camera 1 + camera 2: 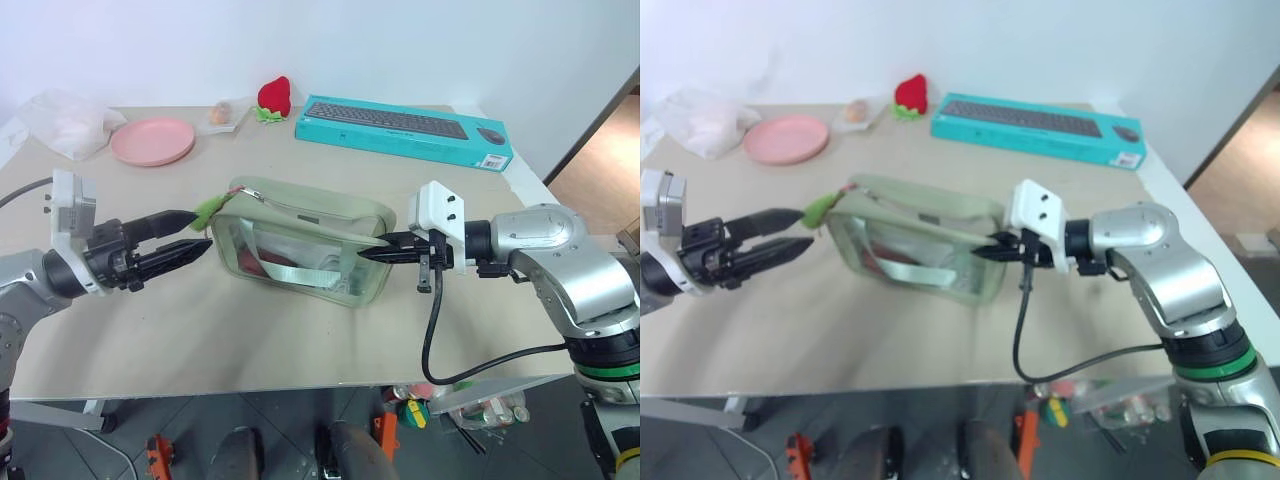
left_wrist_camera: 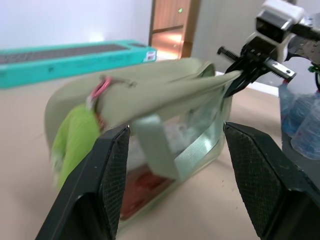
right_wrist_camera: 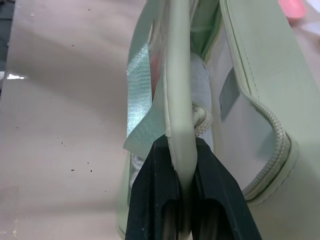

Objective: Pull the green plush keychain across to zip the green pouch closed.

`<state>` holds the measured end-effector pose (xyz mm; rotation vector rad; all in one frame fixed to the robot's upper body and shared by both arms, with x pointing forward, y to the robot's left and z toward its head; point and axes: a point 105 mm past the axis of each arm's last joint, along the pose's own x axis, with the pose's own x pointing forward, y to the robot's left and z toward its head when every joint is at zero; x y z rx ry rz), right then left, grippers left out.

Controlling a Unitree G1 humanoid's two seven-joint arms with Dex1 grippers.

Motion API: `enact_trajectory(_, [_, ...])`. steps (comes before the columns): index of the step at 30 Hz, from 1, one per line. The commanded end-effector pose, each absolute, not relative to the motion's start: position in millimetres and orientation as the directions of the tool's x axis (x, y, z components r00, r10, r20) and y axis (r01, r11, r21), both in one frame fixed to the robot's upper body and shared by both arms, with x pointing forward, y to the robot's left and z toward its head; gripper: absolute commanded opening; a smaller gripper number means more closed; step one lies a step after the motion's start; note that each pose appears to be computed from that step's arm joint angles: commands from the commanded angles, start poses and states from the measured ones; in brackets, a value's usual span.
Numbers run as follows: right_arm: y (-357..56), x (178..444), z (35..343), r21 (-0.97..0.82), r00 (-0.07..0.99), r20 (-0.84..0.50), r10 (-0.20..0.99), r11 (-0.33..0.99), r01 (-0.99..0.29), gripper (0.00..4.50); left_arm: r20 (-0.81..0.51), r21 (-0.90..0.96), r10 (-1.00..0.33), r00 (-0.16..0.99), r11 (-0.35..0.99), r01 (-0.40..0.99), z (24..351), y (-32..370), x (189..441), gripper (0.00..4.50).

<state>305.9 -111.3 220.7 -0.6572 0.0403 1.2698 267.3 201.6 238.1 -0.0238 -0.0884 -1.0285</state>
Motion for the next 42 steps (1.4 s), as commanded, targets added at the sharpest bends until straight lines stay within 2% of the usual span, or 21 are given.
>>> enact_trajectory(1, [-113,310,231,-0.496,0.303,-0.393,0.868,0.078,-0.865,0.01,0.131,0.057,-0.834,0.536,0.546,0.836,251,211,267,3.08])
enact_trajectory(5, [-115,314,230,-0.481,0.253,-0.4,0.881,0.033,-0.876,0.01,0.148,0.025,-0.812,0.564,0.574,0.819,250,220,268,3.08])
enact_trajectory(12, [-112,321,224,-0.482,0.227,-0.403,0.887,0.005,-0.876,0.01,0.147,-0.01,-0.783,0.605,0.61,0.792,246,234,267,3.08])
enact_trajectory(17, [-109,323,237,-0.454,0.201,-0.305,0.931,0.043,-0.89,0.01,0.157,-0.056,-0.756,0.635,0.635,0.77,245,246,269,3.08])
enact_trajectory(23, [-110,322,245,-0.446,0.186,-0.252,0.95,0.056,-0.893,0.01,0.142,-0.07,-0.751,0.645,0.642,0.763,243,250,272,3.08])
enact_trajectory(33, [-111,321,233,-0.43,0.195,-0.281,0.94,0.059,-0.901,0.01,0.14,-0.069,-0.771,0.621,0.618,0.783,245,244,276,3.08])
enact_trajectory(36, [-108,321,227,-0.426,0.192,-0.3,0.934,0.049,-0.903,0.01,0.131,-0.052,-0.81,0.572,0.571,0.819,248,232,273,3.08])
enact_trajectory(39, [-107,323,220,-0.423,0.204,-0.323,0.924,0.052,-0.905,0.01,0.08,-0.004,-0.868,0.49,0.491,0.871,250,217,261,3.08])
enact_trajectory(42, [-106,324,220,-0.422,0.204,-0.32,0.925,0.053,-0.905,0.01,0.029,0.017,-0.865,0.501,0.502,0.865,244,218,262,3.08])
